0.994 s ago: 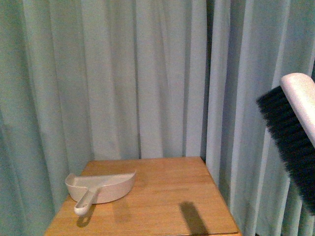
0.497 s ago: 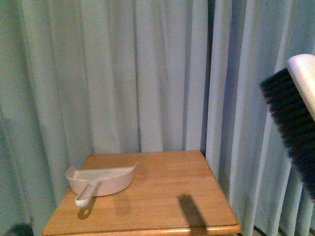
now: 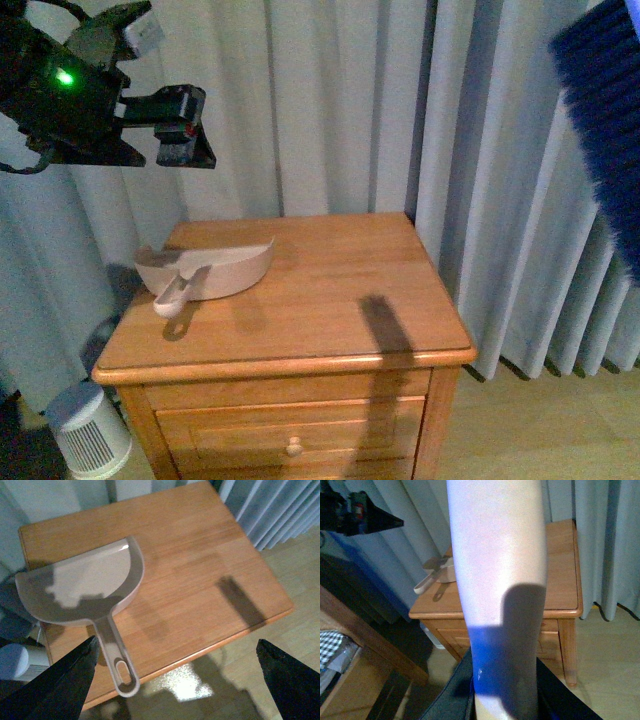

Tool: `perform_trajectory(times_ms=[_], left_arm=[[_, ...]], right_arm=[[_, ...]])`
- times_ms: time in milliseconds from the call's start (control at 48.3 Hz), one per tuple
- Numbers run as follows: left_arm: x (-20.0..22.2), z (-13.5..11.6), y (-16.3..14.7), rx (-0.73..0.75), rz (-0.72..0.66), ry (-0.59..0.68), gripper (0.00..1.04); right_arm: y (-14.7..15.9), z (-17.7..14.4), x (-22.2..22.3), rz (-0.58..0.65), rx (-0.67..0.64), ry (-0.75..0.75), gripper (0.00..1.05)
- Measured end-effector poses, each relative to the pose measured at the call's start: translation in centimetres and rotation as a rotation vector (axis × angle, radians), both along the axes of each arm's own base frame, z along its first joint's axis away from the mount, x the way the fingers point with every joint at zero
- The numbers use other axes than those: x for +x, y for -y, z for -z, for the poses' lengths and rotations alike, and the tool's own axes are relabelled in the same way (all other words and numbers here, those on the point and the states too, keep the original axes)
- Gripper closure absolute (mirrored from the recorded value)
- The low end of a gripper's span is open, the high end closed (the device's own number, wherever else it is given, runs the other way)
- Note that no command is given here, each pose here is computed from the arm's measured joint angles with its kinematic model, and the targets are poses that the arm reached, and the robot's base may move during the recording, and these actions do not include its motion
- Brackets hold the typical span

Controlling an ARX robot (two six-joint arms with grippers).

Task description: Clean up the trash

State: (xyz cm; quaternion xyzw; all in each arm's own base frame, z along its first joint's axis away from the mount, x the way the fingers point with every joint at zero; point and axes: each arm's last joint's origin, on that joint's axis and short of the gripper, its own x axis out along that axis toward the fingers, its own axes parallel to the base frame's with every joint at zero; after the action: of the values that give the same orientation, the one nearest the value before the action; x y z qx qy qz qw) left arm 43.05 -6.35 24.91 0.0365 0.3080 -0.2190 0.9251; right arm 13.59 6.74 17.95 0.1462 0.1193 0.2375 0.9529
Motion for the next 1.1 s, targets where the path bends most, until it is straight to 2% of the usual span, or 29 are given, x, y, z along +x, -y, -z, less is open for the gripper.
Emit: perform_trajectory(times_ms=[186, 269, 476, 642, 1097], left_arm=[[5.8, 6.0, -0.5, 0.047, -0.131, -0.116, 0.08], [7.1, 8.4, -0.9, 0.056, -0.178, -0.166, 0.08], [8.4, 12.4, -1.4, 0.07, -0.238, -0.242, 0.08], [8.8, 14.0, -1.2, 0.081, -0.249, -0.267, 0.08], [10.2, 15.8, -0.7, 0.123, -0.252, -0.275, 0.08]], right_arm=[[0.0, 0.0, 0.0, 0.0, 0.0, 0.0, 0.86], [0.0, 0.0, 0.0, 0.0, 0.0, -0.001, 0.86], [0.0, 0.0, 0.0, 0.0, 0.0, -0.001, 0.86], [0.0, 0.0, 0.0, 0.0, 0.0, -0.001, 0.86], [0.0, 0.0, 0.0, 0.0, 0.0, -0.001, 0.86]])
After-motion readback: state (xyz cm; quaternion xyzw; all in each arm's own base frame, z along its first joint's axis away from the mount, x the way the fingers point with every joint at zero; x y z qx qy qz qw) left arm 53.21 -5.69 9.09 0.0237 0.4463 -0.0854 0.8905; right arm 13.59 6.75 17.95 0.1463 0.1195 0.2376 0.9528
